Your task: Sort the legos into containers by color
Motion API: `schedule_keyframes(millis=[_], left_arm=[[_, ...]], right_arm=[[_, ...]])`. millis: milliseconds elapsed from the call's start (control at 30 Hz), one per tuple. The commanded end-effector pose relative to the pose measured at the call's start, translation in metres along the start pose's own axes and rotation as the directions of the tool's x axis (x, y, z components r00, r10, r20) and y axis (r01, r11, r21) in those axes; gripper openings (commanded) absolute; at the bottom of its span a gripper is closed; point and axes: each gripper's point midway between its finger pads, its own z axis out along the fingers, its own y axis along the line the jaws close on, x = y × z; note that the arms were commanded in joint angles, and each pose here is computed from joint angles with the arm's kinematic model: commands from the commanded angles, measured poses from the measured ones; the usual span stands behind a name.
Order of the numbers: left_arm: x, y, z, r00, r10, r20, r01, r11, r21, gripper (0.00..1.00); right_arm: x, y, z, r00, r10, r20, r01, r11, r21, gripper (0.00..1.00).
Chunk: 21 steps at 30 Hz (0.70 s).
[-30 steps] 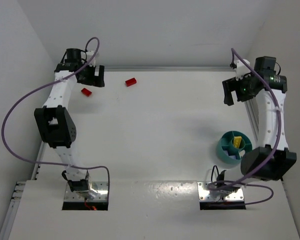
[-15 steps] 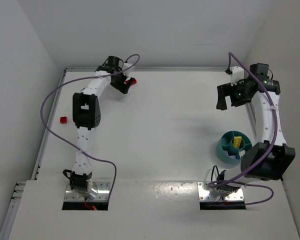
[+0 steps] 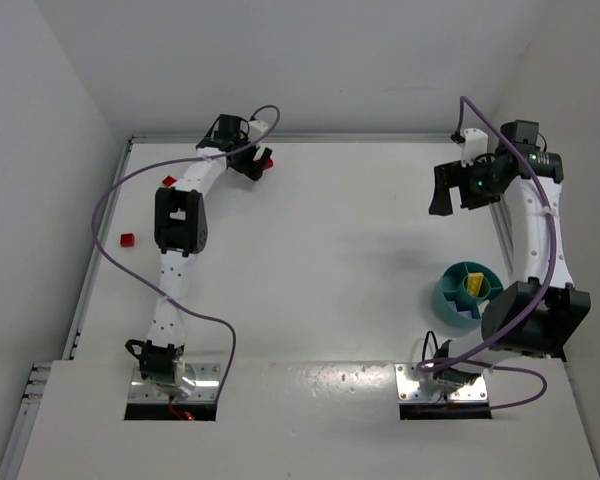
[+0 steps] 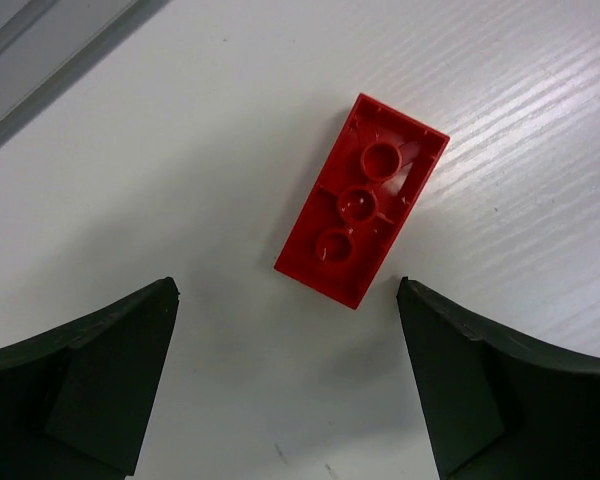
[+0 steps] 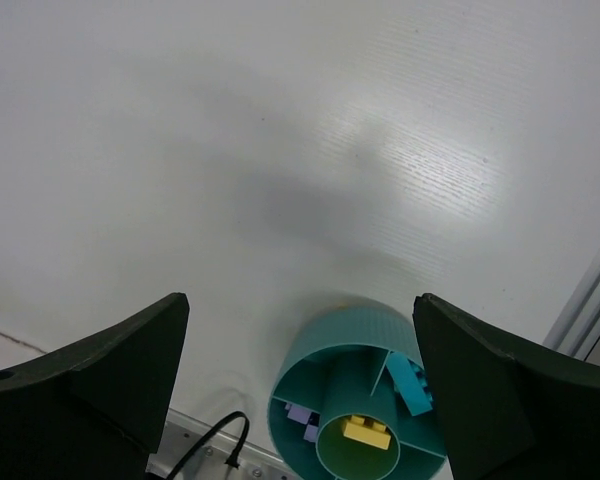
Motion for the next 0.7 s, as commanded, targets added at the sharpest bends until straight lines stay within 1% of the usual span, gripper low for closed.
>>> schedule_keyframes(millis=[0,133,200,233,267,333,367,467,500,567,600,633,667], left_arm=[[-0.005,-0.002,0.014,0.999,-0.009,0.047,0.009,1.000,0.012,0.98],[-0.004,-0.023,0.024,0.998,-0.005,0.065,-0.002,0.996,0.095,0.99],[-0.009,-0.037,0.025,0.997,0.001,0.082,-0.012,0.990,0.140,0.96],[-0.002,-0.042,0.029,0.998,-0.003,0.070,-0.008,0.987,0.161,0.94],[-0.002,-0.044,0.029,0.997,-0.004,0.074,-0.009,0.985,0.172,0.93],[-0.005,-0.052,0.030,0.997,0.002,0.080,-0.017,0.982,0.189,0.88],[-0.005,-0.052,0.030,0.997,0.002,0.080,-0.017,0.982,0.189,0.83],[0.002,-0.054,0.033,0.998,-0.001,0.061,-0.011,0.980,0.196,0.71],[0.000,-0.057,0.030,0.998,-0.002,0.066,-0.011,0.978,0.209,0.61],[0.002,-0.060,0.025,0.998,0.004,0.057,-0.017,0.974,0.225,0.51],[0.003,-0.067,0.023,0.999,0.009,0.051,-0.021,0.972,0.234,0.42],[0.017,-0.072,0.022,1.000,0.012,0.015,-0.016,0.968,0.249,0.38],[0.007,-0.077,0.012,0.999,0.036,0.035,-0.044,0.965,0.258,0.31]], right_arm=[[-0.012,0.001,-0.003,1.000,0.012,0.027,-0.012,1.000,-0.021,0.92],[-0.015,0.000,-0.002,1.000,0.012,0.028,-0.011,1.000,-0.020,0.91],[-0.014,-0.002,-0.002,1.000,0.011,0.025,-0.011,1.000,-0.012,0.90],[-0.014,-0.002,-0.002,1.000,0.011,0.025,-0.011,1.000,-0.012,0.88],[-0.014,-0.002,-0.002,1.000,0.011,0.025,-0.011,1.000,-0.012,0.88],[-0.011,-0.001,0.000,1.000,0.015,0.017,-0.015,1.000,-0.015,0.85],[-0.011,-0.001,0.000,1.000,0.015,0.017,-0.015,1.000,-0.015,0.85],[-0.011,-0.001,0.000,1.000,0.015,0.017,-0.015,1.000,-0.015,0.81],[-0.010,0.002,0.000,1.000,0.019,0.014,-0.019,0.999,-0.028,0.81],[-0.010,0.002,0.000,1.000,0.019,0.014,-0.019,0.999,-0.029,0.78],[-0.014,0.003,-0.002,1.000,0.015,0.025,-0.015,0.999,-0.034,0.78],[-0.014,0.003,-0.002,1.000,0.015,0.025,-0.015,0.999,-0.034,0.77],[-0.013,0.007,-0.005,0.999,0.016,0.029,-0.015,0.999,-0.045,0.77]])
